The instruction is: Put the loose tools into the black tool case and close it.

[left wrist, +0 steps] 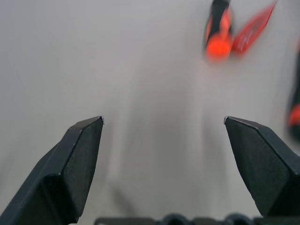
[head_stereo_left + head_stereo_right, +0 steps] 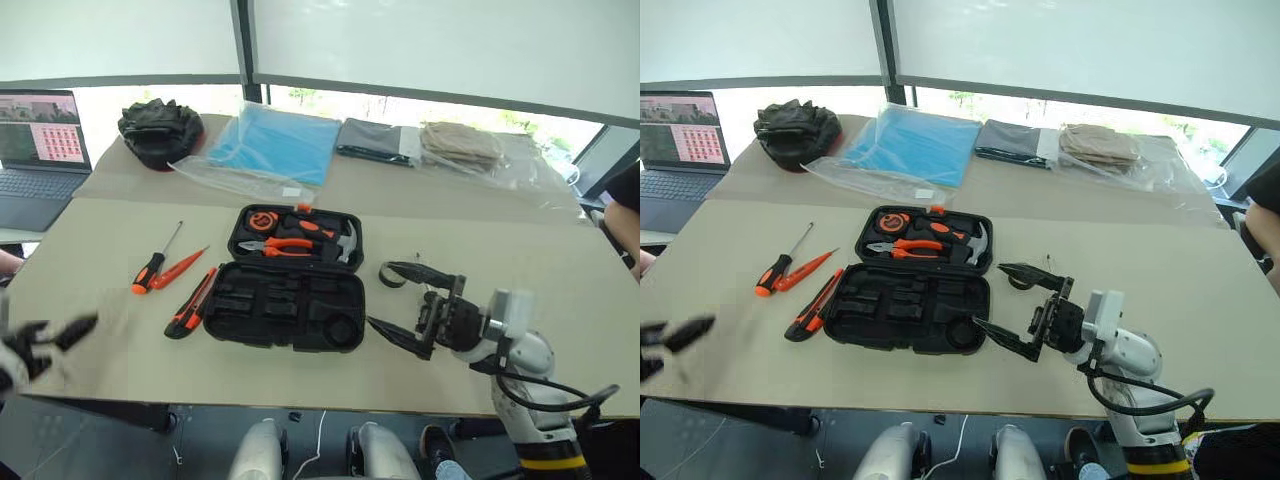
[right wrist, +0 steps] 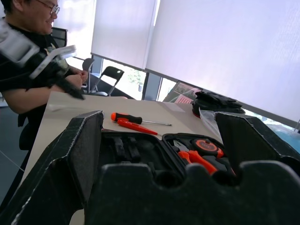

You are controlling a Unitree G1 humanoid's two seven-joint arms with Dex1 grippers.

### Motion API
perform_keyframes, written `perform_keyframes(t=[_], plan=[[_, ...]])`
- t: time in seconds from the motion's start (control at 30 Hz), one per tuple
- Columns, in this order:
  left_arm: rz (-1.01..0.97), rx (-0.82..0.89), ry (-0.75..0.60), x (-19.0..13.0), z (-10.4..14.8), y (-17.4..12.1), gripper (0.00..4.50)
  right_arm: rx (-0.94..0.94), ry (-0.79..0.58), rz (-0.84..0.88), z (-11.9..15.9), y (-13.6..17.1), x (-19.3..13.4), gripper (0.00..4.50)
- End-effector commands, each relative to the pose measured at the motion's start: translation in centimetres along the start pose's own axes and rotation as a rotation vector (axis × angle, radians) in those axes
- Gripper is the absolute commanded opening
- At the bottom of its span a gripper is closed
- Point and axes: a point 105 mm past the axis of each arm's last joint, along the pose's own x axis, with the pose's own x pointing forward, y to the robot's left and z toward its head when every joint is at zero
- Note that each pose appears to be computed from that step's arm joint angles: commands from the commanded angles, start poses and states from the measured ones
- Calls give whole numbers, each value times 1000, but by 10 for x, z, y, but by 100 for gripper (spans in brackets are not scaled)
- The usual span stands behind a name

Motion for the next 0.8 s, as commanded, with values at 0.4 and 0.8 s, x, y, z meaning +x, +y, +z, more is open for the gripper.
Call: perform_keyframes(t=[0.4,0.8], plan=[[44,68,138,79,23,-11,445,-48,6,-62,-12,0,-9,441],[26,-31,170,102,3,-9,224,-87,38,-86,-9,1,-13,450]])
